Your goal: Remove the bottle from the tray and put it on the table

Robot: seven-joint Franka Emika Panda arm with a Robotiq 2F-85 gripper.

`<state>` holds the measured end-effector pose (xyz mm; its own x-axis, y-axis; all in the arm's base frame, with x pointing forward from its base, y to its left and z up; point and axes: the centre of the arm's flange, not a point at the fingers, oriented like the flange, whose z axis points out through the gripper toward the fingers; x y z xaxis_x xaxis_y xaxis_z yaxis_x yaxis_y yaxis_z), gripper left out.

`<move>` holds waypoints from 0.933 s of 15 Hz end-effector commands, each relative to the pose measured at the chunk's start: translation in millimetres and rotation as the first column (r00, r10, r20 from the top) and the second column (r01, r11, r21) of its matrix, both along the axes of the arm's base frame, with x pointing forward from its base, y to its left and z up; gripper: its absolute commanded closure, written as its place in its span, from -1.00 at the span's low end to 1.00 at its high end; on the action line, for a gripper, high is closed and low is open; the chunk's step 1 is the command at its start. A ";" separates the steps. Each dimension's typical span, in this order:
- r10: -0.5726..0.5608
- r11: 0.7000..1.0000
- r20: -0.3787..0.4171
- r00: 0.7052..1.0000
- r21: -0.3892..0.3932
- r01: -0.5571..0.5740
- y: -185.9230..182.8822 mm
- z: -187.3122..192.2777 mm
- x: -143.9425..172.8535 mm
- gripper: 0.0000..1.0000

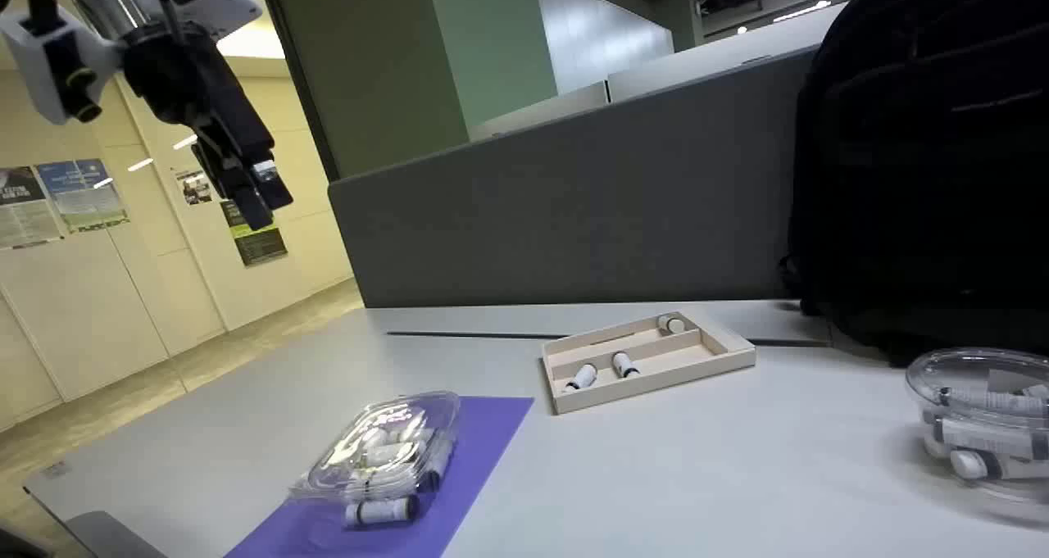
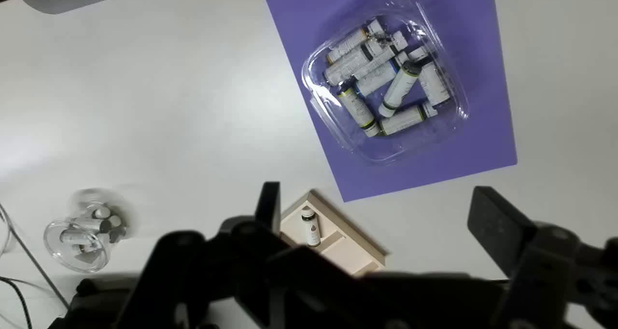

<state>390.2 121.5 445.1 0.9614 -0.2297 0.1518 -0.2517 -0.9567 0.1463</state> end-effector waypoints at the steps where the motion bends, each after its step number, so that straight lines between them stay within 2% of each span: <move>1: 0.000 1.000 0.000 1.000 0.000 0.000 0.0 0.0 0.0 -1.00; 8: 0.000 1.000 0.000 1.000 0.000 0.000 0.0 0.0 0.0 -1.00; 11: 0.003 0.998 -0.009 1.000 0.063 -0.002 -19.4 -8.0 24.4 -1.00; 14: 0.037 0.988 0.016 0.999 0.149 -0.039 -48.8 -19.5 60.3 -1.00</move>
